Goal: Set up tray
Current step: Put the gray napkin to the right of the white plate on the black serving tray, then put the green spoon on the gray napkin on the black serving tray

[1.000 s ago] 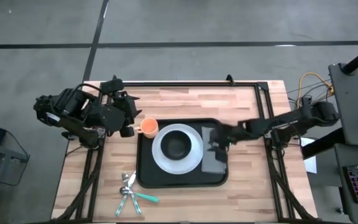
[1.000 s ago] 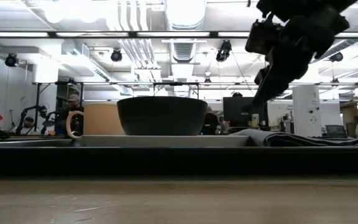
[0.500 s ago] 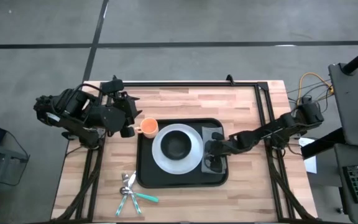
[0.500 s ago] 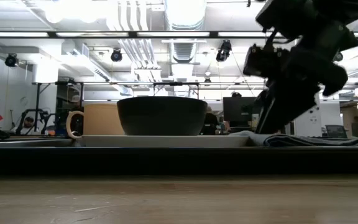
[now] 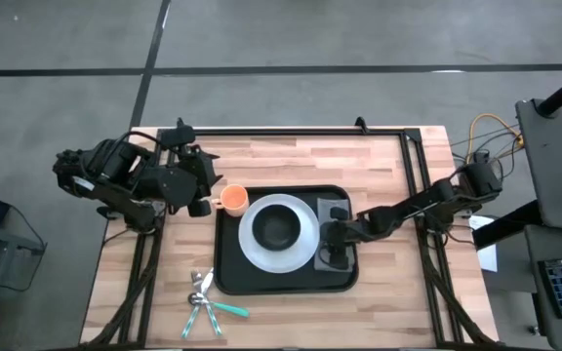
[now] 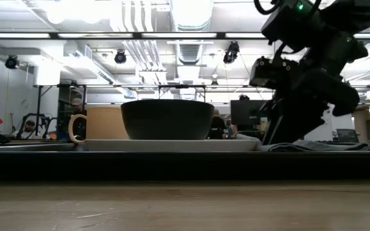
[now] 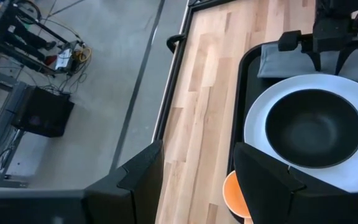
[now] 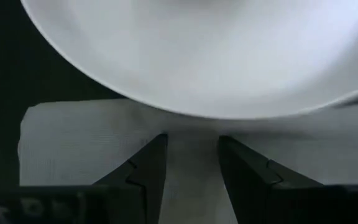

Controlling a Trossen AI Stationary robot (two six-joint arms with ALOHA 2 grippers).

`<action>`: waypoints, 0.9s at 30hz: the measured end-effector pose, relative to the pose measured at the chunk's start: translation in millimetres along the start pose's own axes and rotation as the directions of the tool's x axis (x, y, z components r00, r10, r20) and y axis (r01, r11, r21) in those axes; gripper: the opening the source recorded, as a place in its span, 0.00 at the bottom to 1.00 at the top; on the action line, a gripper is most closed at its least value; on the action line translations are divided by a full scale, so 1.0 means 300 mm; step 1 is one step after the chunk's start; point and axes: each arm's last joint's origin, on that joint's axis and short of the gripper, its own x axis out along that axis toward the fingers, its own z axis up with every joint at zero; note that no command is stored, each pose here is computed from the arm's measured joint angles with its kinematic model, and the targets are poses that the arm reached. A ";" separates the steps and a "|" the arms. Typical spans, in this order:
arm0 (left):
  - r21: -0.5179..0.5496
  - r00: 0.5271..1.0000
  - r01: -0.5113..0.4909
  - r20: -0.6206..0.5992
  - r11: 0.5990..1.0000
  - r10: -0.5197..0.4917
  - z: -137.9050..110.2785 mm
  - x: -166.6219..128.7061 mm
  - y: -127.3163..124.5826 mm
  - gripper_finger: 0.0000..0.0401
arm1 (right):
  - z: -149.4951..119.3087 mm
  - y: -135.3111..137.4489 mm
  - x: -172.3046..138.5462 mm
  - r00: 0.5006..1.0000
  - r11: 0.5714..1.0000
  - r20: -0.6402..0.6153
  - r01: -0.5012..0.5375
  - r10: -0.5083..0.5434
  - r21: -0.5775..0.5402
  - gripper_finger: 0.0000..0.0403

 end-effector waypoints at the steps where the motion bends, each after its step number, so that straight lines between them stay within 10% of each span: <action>1: 0.000 1.000 0.004 -0.001 1.000 -0.004 0.000 0.000 -0.001 0.44 | 0.000 0.003 0.013 1.000 1.000 0.009 -0.013 0.013 0.001 0.33; 21: -0.009 1.000 0.016 -0.006 1.000 -0.016 -0.001 0.003 -0.005 0.44 | 0.061 0.002 -0.157 0.993 0.998 0.099 -0.065 0.065 0.000 0.32; 27: -0.210 0.980 0.164 -0.078 0.964 -0.183 -0.019 0.018 -0.035 0.44 | 0.108 0.009 -0.262 0.970 0.994 0.219 -0.108 0.103 0.008 0.34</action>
